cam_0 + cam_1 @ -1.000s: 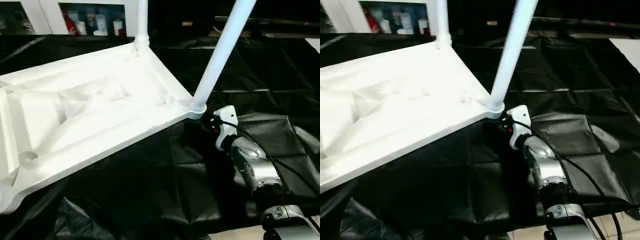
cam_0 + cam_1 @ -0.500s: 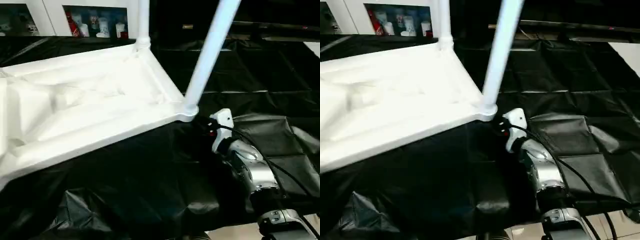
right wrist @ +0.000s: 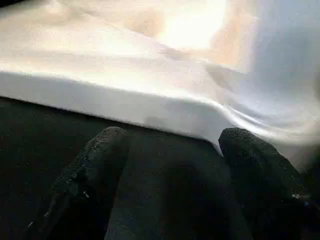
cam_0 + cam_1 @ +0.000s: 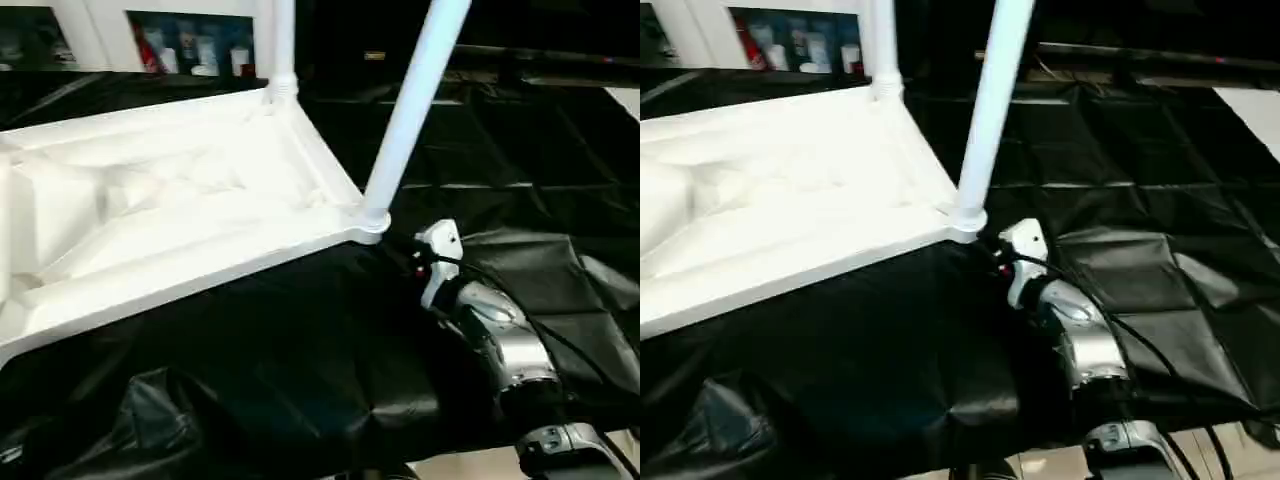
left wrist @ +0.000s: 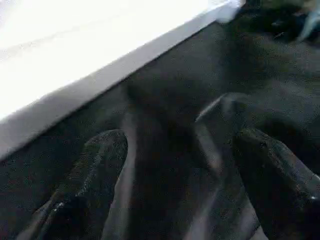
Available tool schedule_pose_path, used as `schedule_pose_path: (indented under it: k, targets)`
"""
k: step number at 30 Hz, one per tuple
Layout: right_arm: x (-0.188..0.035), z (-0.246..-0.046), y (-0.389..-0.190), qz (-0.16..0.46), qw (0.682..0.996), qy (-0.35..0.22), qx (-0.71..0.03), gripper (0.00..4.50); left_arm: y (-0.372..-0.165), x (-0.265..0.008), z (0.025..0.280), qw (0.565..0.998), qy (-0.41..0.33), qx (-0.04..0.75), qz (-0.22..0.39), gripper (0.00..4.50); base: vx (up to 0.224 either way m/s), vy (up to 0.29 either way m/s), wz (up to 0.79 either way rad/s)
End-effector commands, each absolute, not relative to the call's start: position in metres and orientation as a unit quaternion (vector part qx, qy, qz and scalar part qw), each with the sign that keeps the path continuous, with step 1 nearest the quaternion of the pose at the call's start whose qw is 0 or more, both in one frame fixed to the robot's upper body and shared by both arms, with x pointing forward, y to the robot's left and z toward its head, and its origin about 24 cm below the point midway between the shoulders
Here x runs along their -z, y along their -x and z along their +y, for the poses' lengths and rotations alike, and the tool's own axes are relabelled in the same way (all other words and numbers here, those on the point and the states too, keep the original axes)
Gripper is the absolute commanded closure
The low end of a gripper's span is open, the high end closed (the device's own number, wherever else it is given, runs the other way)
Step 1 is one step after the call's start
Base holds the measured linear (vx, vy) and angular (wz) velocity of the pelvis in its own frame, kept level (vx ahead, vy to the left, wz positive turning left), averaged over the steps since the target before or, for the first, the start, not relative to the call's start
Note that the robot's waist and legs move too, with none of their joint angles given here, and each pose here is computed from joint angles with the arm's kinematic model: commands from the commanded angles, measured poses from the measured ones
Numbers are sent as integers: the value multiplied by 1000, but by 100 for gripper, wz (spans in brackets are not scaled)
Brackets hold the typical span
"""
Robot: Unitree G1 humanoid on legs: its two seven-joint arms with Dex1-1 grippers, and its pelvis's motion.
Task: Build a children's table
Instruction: Rotate table base
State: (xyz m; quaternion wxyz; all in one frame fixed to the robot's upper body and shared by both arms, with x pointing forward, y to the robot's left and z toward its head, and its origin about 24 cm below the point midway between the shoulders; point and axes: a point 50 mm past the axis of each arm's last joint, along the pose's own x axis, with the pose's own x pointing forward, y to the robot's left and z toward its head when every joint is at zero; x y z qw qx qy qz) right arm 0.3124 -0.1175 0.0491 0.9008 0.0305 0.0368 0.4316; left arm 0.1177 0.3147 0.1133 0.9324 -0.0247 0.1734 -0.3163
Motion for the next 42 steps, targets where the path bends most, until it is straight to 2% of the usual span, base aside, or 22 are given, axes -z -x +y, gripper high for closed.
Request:
schedule_pose_path:
  k: [1,5,10,15,19,25,28,32,41,42]
  targets:
    - [-54,-111,-308,28,882,-29,-470,121,-137,-104,293,929,1,330,165,66,0,0,0]
    - [-57,-109,-320,24,898,-25,-438,121,-160,-98,275,940,-4,319,122,66,0,0,0]
    - [-53,-112,-338,62,917,30,-393,121,-178,-87,260,950,-19,296,99,66,0,0,0]
    - [-54,-109,-347,93,914,54,-392,121,-202,-83,246,956,-22,282,79,66,0,0,0]
    - [-54,-104,-349,105,901,64,-415,121,-208,-78,234,950,-23,301,82,66,0,0,0]
    - [-54,-106,-361,122,911,88,-384,121,-199,-74,231,943,-9,320,96,66,0,0,0]
    - [-53,-109,-369,136,923,103,-345,121,-187,-72,234,938,-3,330,110,66,0,0,0]
    - [-60,-110,-376,125,934,99,-319,121,-180,-74,237,938,-4,327,112,66,0,0,0]
    - [-78,-118,-395,111,973,81,-185,121,-141,-76,237,934,4,331,136,66,0,0,0]
    - [-82,-119,-398,104,978,73,-165,121,-131,-74,240,932,7,333,143,66,0,0,0]
